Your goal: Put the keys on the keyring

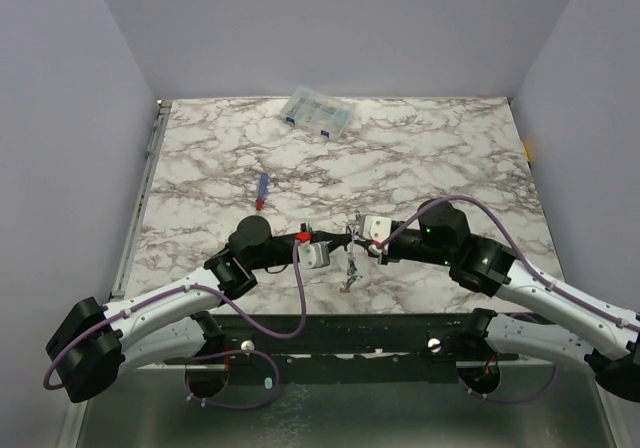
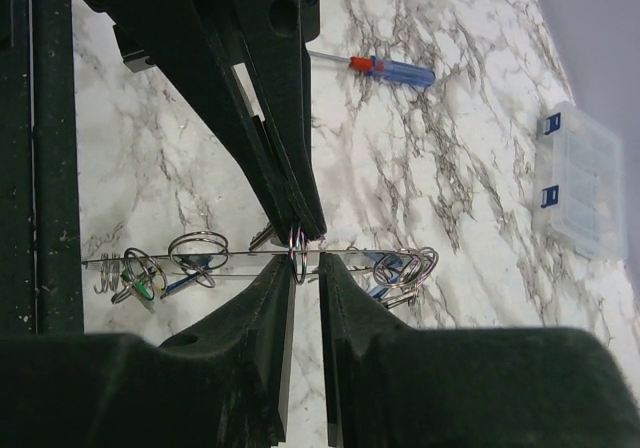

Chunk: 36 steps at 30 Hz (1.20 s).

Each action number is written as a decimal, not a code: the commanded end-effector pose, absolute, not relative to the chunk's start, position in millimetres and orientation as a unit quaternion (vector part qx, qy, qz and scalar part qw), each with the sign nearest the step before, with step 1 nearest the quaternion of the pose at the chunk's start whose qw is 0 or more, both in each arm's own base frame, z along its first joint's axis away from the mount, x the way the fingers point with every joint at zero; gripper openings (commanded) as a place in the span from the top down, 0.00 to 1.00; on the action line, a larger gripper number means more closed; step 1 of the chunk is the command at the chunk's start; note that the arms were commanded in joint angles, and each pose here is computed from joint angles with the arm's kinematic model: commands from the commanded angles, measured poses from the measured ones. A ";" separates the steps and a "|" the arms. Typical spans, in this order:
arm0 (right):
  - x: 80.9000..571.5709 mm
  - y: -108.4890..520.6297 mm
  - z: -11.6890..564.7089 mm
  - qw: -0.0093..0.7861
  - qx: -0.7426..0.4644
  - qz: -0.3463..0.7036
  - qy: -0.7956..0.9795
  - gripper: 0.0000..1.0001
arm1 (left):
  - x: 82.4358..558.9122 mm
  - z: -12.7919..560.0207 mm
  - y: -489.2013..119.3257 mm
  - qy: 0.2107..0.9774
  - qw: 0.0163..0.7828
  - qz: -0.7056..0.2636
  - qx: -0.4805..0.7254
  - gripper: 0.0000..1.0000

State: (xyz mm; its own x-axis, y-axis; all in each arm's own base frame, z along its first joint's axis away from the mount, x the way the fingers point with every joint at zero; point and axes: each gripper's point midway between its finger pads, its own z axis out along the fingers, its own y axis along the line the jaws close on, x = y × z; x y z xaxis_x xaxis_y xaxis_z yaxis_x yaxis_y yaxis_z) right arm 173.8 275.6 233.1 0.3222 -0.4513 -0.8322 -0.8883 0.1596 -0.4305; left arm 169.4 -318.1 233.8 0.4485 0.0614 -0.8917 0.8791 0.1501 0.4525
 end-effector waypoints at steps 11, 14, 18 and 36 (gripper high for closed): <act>181.9 279.6 229.6 0.550 -0.603 0.195 0.544 1.00 | 169.5 253.4 -321.7 0.389 0.649 -0.319 0.571 1.00; 183.7 278.4 237.1 0.575 -0.590 0.193 0.533 1.00 | 167.3 254.3 -321.1 0.384 0.649 -0.320 0.574 1.00; 182.6 275.1 248.6 0.609 -0.574 0.193 0.511 1.00 | 169.2 256.5 -316.7 0.383 0.657 -0.307 0.572 0.84; 157.4 273.8 284.9 0.692 -0.525 0.257 0.423 1.00 | 158.8 265.2 -315.9 0.359 0.662 -0.323 0.573 0.68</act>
State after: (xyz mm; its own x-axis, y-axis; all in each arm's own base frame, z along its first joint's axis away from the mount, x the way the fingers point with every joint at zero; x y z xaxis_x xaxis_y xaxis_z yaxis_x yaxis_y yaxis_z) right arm 167.1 267.2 254.2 0.4469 -0.2270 -0.8653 -0.8129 0.3008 -0.4987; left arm 166.6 -314.1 240.1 0.4946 0.0586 -0.8671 0.8560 0.1400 0.4977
